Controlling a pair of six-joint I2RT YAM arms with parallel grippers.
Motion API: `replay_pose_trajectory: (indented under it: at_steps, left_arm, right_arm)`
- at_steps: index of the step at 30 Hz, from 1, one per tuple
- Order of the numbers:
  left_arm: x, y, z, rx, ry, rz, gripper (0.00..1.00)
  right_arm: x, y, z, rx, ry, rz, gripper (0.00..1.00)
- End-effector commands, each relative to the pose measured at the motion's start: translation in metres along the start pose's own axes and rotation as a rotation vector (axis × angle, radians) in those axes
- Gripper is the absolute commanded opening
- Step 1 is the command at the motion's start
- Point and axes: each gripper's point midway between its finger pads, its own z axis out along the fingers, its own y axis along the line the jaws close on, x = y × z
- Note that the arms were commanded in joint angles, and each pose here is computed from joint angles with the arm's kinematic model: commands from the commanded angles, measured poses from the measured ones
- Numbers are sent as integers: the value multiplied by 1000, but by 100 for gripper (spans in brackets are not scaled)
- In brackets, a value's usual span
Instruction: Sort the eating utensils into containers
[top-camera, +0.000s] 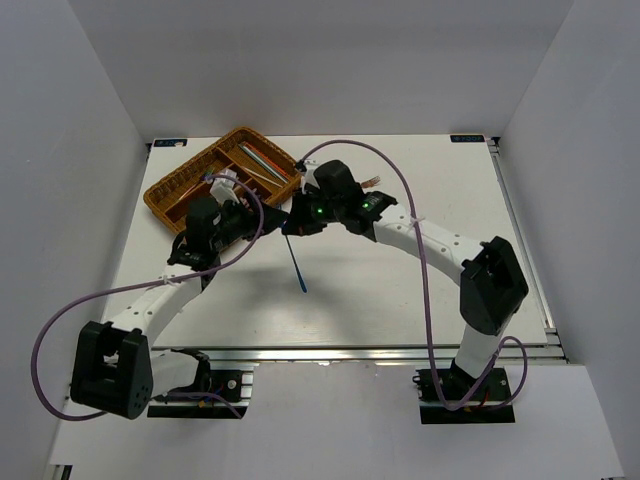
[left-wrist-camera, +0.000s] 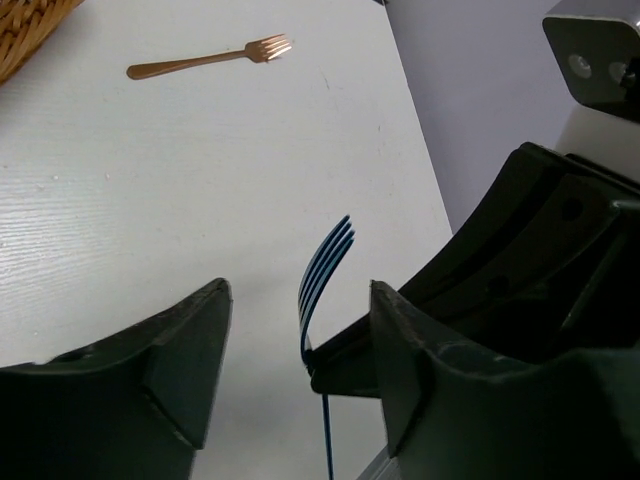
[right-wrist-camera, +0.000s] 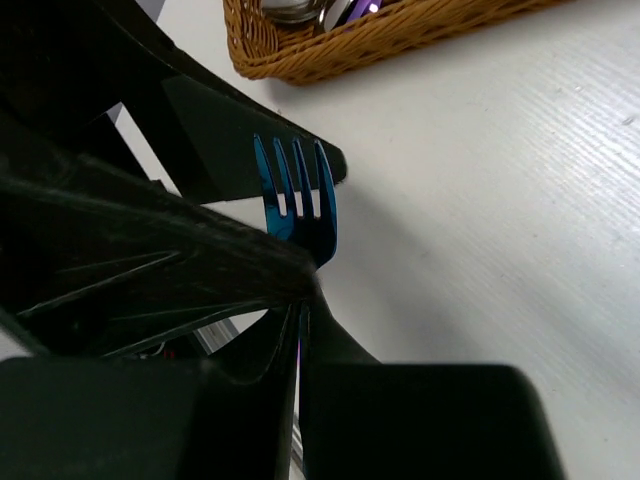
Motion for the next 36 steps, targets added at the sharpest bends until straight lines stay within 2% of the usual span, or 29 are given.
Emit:
replay_pose_trajectory:
  at_steps: [1, 2, 3, 6, 8, 12, 13, 14, 15, 16, 17, 18, 19, 20, 21, 22, 23, 24, 25, 29, 30, 31, 32, 36]
  left_arm:
    - [-4, -10, 2, 38, -4, 32, 65]
    - [-4, -10, 2, 35, -5, 33, 58]
    - [-5, -8, 2, 26, -11, 41, 37]
    - [-4, -2, 3, -5, -4, 54, 10]
    - [-5, 0, 4, -13, -4, 54, 0]
    - [-13, 1, 9, -36, 1, 85, 0]
    - [-21, 3, 10, -67, -6, 110, 0]
    - [-30, 8, 10, -122, -18, 145, 0]
    - [-45, 18, 8, -198, -34, 256, 0]
    - [-44, 41, 2, -336, 17, 289, 0]
    - [-94, 49, -8, -502, -108, 375, 0]
    - [-114, 60, -18, -605, -120, 509, 0]
    - [-133, 66, -27, -698, -151, 572, 0]
    - [-161, 80, -45, -872, -221, 631, 0]
    - [-188, 76, -57, -951, -255, 746, 0]
    - [-215, 67, -62, -991, -367, 779, 0]
    - [-228, 70, -65, -1053, -396, 828, 0]
    - [-247, 69, -78, -1154, -401, 939, 0]
    - [-269, 66, -83, -1198, -466, 971, 0]
    - [-314, 100, -71, -1400, -394, 1122, 0]
    - [-315, 119, -53, -1423, -350, 1162, 0]
    - [-325, 121, -51, -1443, -391, 1183, 0]
    - [-328, 128, -46, -1478, -345, 1249, 0]
    - [-333, 164, -20, -1524, -258, 1324, 0]
  right_arm:
    - [-4, 21, 1, -48, 23, -25, 0]
    - [-4, 22, 0, -49, 23, -27, 0]
    - [-2, 23, 0, -52, 26, -30, 0]
    - [-2, 29, -2, -85, 20, -31, 0]
    - [-3, 33, -3, -103, 15, -30, 0]
    - [-3, 35, -9, -139, -10, -48, 0]
    - [-1, 28, -10, -126, -12, -42, 13]
    - [0, 20, -13, -109, -25, -29, 77]
    - [-11, 5, -28, -76, -77, -10, 89]
    - [-10, -10, -36, -51, -94, 13, 89]
    - [11, -37, -40, -12, -85, 62, 89]
    - [-4, -55, -68, 17, -163, 88, 89]
    - [1, -69, -79, 36, -179, 111, 89]
    - [21, -90, -86, 69, -167, 144, 89]
    - [9, -99, -110, 84, -235, 129, 89]
    - [12, -106, -118, 99, -245, 123, 89]
    - [8, -111, -133, 119, -278, 103, 89]
    - [26, -123, -138, 169, -231, 99, 89]
    - [30, -126, -142, 185, -225, 92, 89]
    - [46, -119, -154, 158, -217, 52, 89]
    - [53, -115, -153, 129, -204, 49, 89]
    - [56, -112, -152, 108, -198, 44, 89]
    - [58, -108, -153, 87, -200, 36, 89]
    - [64, -98, -151, 15, -191, 34, 89]
